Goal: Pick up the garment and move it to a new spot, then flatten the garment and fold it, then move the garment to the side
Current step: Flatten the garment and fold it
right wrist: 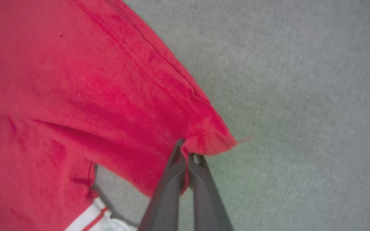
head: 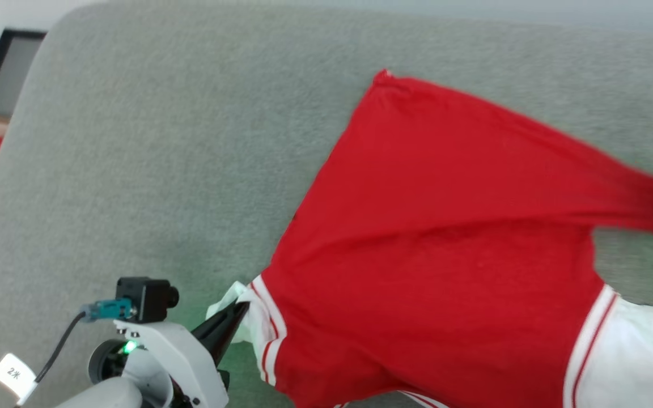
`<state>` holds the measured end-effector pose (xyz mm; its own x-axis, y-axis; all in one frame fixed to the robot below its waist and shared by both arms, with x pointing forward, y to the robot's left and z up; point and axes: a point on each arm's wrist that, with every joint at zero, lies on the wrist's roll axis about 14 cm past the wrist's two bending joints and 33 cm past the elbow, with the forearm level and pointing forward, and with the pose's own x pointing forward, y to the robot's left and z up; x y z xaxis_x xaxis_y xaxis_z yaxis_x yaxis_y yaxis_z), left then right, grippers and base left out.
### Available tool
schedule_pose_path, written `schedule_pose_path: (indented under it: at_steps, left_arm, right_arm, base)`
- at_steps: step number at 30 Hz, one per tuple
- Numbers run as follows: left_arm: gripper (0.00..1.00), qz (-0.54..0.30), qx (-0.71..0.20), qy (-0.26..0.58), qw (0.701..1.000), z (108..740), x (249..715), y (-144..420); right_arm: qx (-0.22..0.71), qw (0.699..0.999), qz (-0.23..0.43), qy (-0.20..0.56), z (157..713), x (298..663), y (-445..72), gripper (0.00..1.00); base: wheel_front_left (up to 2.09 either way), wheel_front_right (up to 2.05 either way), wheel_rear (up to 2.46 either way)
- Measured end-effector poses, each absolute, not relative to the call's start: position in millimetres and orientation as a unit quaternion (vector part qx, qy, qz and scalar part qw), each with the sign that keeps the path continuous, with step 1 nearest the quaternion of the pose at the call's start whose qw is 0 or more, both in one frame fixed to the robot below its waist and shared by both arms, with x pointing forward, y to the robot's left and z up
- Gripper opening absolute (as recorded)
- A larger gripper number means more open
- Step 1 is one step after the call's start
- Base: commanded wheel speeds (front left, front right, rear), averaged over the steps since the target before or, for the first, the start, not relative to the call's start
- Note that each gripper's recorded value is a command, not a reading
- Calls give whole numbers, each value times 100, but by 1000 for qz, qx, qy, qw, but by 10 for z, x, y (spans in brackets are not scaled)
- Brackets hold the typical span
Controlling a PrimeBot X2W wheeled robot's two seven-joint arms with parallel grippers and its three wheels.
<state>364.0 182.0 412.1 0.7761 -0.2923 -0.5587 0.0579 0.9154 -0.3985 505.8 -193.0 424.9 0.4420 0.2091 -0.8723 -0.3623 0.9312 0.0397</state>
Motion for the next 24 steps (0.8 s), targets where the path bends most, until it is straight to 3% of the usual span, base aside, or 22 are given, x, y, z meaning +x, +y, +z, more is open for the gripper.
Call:
schedule_pose_path:
  at_steps: [14, 24]
  left_arm:
    - [0, -131, -174, 308, 926, 4308, 3656, 1642]
    - [0, -143, -174, 306, 925, 4349, 3655, 1555]
  right_arm:
    - [-9, 846, 136, 515, 4062, 3952, -2269, 0]
    - [29, 856, 115, 504, 3976, 3686, -2268, 0]
  base:
    - [0, 0, 0]
    - [0, 0, 0]
